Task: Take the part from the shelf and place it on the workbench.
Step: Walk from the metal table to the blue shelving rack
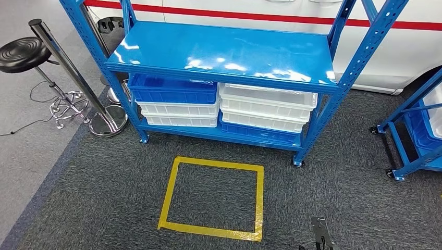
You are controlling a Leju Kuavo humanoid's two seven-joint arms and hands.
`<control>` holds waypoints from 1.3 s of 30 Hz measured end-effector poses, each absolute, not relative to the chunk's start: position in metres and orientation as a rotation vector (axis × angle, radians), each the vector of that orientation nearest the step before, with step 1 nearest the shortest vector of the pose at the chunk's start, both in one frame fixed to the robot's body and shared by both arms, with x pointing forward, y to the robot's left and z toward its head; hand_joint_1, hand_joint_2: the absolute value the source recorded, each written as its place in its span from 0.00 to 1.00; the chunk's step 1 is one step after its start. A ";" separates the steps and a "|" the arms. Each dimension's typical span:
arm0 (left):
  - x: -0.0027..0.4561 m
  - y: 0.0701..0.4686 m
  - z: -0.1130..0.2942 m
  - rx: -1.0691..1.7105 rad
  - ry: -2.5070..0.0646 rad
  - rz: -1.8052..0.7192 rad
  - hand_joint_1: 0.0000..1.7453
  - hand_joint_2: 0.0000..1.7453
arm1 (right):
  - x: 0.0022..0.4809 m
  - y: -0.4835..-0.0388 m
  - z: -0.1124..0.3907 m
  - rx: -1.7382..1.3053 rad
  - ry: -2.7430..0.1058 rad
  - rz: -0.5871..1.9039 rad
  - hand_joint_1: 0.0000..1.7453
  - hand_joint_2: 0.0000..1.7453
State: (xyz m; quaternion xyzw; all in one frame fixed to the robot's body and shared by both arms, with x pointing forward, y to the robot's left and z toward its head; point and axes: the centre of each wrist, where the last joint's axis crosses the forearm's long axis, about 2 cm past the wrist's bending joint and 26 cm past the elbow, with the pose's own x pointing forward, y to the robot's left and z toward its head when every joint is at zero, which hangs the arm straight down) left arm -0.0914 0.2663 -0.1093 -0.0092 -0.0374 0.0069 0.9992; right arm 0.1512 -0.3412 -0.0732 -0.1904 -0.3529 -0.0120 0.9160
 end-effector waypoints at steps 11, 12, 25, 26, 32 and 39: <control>-0.050 0.258 -0.113 -0.019 -0.215 0.041 0.00 0.00 | 0.119 -0.335 -0.088 -0.457 -0.647 -0.018 0.00 1.00; -0.045 0.257 -0.113 -0.019 -0.231 0.044 0.00 0.00 | 0.117 -0.334 -0.089 -0.461 -0.642 -0.016 0.00 1.00; 0.012 0.249 -0.113 -0.006 -0.420 0.070 0.00 0.00 | 0.080 -0.315 -0.102 -0.496 -0.559 0.013 0.00 1.00; 0.015 0.248 -0.112 -0.005 -0.431 0.070 0.00 0.00 | 0.078 -0.313 -0.102 -0.497 -0.554 0.016 0.00 1.00; 0.034 0.246 -0.111 0.002 -0.491 0.065 0.00 0.00 | 0.067 -0.302 -0.105 -0.498 -0.536 0.050 0.00 1.00; 0.047 0.247 -0.109 0.021 -0.541 0.069 0.00 0.00 | 0.062 -0.291 -0.106 -0.471 -0.531 0.077 0.00 1.00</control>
